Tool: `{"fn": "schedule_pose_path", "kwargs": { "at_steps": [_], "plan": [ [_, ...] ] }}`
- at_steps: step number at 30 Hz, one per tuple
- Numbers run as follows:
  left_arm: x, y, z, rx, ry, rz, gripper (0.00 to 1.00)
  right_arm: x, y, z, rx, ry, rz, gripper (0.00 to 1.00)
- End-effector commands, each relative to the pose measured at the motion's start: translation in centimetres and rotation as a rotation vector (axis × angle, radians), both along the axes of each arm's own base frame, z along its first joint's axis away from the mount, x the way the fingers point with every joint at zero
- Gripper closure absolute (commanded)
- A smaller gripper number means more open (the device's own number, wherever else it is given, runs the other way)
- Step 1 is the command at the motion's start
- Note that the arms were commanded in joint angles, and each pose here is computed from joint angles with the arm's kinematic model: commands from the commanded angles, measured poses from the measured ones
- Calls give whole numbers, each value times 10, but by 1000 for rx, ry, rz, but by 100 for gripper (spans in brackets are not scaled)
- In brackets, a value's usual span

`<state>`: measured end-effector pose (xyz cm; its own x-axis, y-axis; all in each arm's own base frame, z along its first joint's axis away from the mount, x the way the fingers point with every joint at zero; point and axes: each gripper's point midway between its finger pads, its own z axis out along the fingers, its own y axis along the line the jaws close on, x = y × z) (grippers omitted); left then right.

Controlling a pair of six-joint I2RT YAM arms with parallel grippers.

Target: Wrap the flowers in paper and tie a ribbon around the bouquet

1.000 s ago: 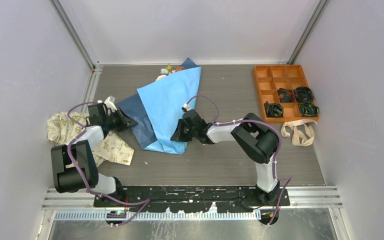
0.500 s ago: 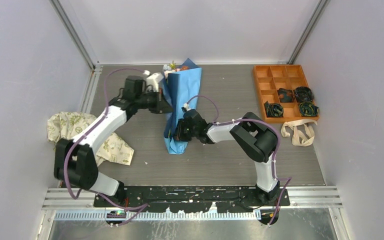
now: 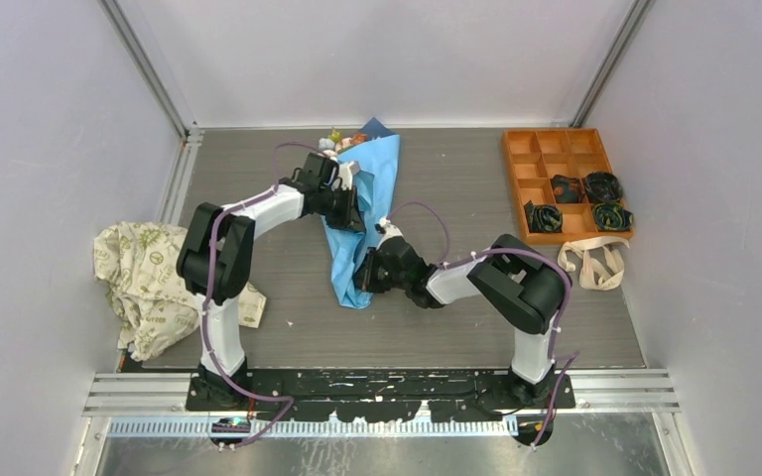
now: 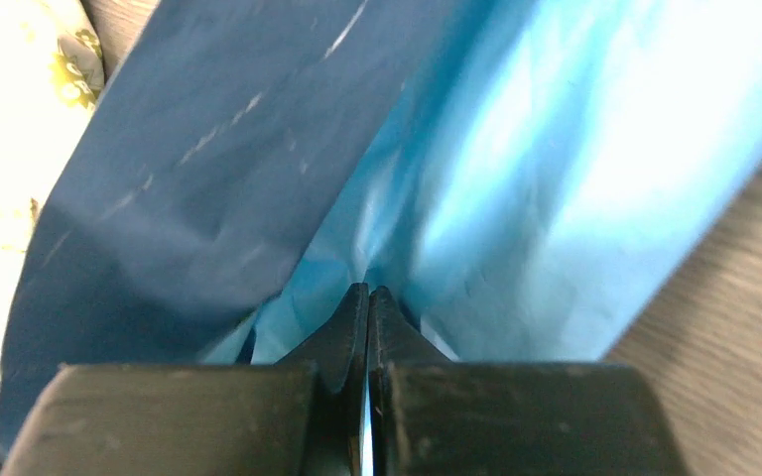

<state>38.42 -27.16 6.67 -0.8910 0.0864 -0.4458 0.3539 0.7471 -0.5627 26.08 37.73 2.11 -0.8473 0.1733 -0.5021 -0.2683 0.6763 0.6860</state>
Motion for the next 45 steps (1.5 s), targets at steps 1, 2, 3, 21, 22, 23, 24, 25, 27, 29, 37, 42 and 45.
{"fn": "schedule_pose_path", "kwargs": {
  "at_steps": [1,2,3,21,22,23,24,25,27,29,37,42,45],
  "plan": [
    [20,-4,4,19,-73,8,100,-3,-14,12,-8,-66,-34,99],
    [20,-4,-2,36,-74,0,100,-3,-15,17,-1,-67,-40,99],
    [19,-3,-9,58,-72,-10,100,-3,-16,23,5,-72,-44,99],
    [-14,-17,-9,149,-114,-145,100,70,-100,34,43,166,-64,55],
    [-15,-17,-6,150,-116,-146,100,77,-97,32,54,162,-63,55],
    [-16,-16,-4,152,-118,-145,99,83,-94,29,61,164,-57,55],
    [-17,-15,0,151,-122,-147,99,88,-91,24,61,170,-56,58],
    [-18,-16,3,148,-124,-150,99,92,-87,21,73,176,-54,63],
    [-22,-22,14,128,-138,-165,100,99,-79,16,110,190,-52,78],
    [-28,-34,25,101,-155,-195,100,102,-73,10,143,213,-60,92],
    [-37,-65,31,60,-140,-245,99,81,-64,10,211,228,-83,98],
    [-28,-59,-3,137,-107,-232,100,56,-90,8,127,218,-177,89],
    [-23,-56,-18,174,-107,-234,100,42,-104,8,76,227,-223,83]
  ]
}}
